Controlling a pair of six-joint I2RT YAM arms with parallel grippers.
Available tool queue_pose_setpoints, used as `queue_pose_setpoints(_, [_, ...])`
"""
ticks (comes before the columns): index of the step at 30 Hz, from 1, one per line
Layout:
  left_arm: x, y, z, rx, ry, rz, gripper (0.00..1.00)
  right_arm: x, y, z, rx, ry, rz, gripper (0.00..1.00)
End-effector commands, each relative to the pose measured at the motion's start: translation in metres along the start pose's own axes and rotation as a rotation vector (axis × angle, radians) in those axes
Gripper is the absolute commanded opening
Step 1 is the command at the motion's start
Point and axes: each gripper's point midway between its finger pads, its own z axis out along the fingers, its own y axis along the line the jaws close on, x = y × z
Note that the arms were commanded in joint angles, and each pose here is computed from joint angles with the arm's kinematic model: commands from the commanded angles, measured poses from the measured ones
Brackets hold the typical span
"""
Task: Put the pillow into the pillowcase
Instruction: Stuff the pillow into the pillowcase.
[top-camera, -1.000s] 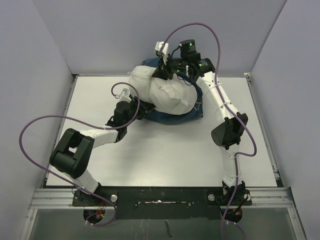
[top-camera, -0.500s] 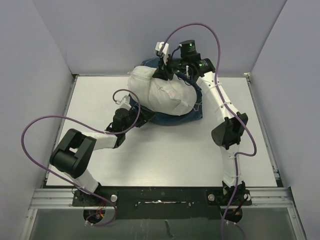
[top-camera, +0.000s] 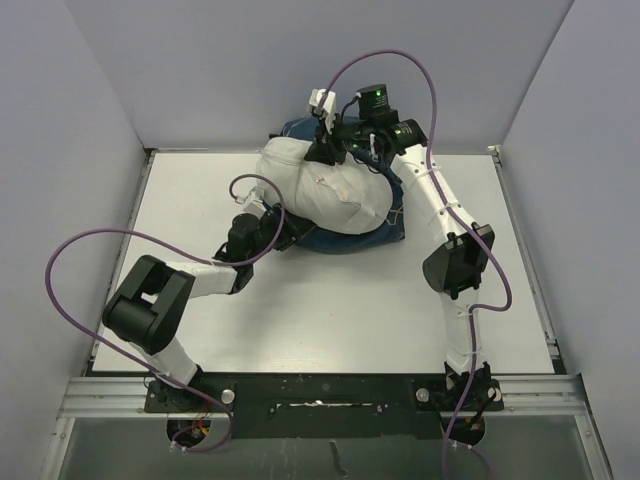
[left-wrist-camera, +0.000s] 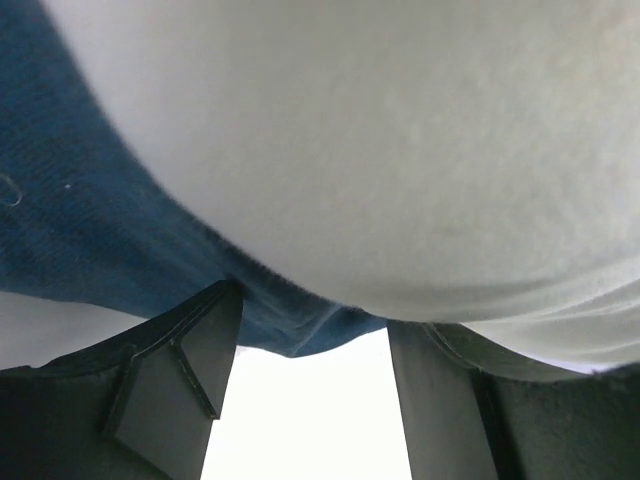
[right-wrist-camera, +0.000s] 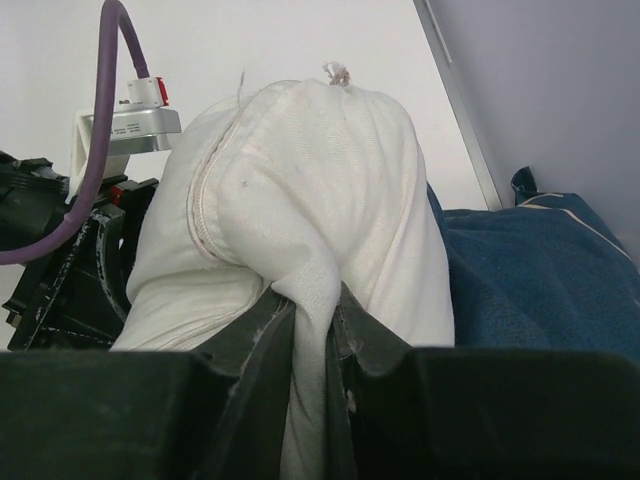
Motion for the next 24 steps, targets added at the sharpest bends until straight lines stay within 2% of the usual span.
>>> queue_pose_setpoints(1, [-0.011, -0.023, 0.013, 0.071, -0.023, 0.019, 0.51, -0.03, -0.021, -0.018, 0.099, -0.058, -0.096, 0.0])
queue_pose_setpoints(4, [-0.005, -0.018, 0.012, 0.066, -0.009, 0.008, 0.36, -0.03, -0.024, -0.018, 0.111, -0.058, -0.1, 0.0])
queue_pose_setpoints(18, [0.013, 0.005, 0.025, 0.016, 0.062, 0.007, 0.29, -0.034, -0.02, -0.019, 0.106, -0.062, -0.102, 0.0])
queue_pose_setpoints(20, [0.014, 0.014, 0.026, -0.014, 0.061, 0.009, 0.32, -0.034, -0.02, -0.019, 0.105, -0.061, -0.101, 0.0])
queue_pose_setpoints(24, [0.002, 0.021, 0.03, -0.031, 0.002, 0.023, 0.53, -0.033, -0.018, -0.018, 0.096, -0.061, -0.095, 0.0])
